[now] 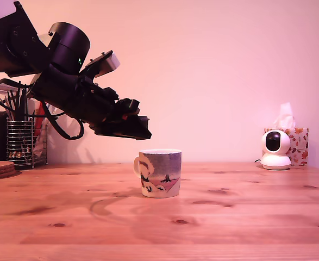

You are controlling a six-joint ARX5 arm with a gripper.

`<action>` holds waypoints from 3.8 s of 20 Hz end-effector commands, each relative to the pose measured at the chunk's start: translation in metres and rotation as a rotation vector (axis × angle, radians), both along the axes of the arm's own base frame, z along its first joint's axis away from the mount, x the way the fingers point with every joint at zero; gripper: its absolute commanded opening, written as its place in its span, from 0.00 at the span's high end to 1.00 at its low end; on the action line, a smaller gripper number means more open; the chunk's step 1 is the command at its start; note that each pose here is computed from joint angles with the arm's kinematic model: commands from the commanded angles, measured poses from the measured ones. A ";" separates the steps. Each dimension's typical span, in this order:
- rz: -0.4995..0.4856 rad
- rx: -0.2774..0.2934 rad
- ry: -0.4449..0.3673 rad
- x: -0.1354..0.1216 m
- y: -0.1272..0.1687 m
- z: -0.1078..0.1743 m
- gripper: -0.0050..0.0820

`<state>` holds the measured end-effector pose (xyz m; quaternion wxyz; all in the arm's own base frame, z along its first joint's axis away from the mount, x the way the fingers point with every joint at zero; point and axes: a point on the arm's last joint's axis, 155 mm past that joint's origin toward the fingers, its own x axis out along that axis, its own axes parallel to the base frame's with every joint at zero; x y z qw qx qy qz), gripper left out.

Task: Pick up the coffee capsules on the table and drop them inside the coffee cup

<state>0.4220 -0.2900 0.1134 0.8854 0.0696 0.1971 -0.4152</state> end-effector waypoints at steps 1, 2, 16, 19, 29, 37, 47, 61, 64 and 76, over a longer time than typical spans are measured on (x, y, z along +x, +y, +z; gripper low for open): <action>-0.002 -0.002 -0.012 0.006 -0.003 -0.003 0.77; -0.003 -0.009 -0.025 0.007 -0.003 0.000 0.77; -0.020 -0.007 -0.064 0.009 -0.006 0.003 0.74; -0.019 -0.017 -0.086 0.011 -0.007 0.008 0.47; -0.042 -0.010 -0.108 0.010 -0.009 0.010 0.43; -0.052 0.005 -0.128 0.010 -0.009 0.010 0.44; -0.070 -0.014 -0.142 -0.002 -0.007 0.043 0.97; 0.069 0.089 0.135 -0.019 0.080 0.020 0.97; 0.058 0.088 0.167 -0.025 0.082 0.011 0.97; 0.047 0.132 0.308 -0.050 0.084 -0.015 0.97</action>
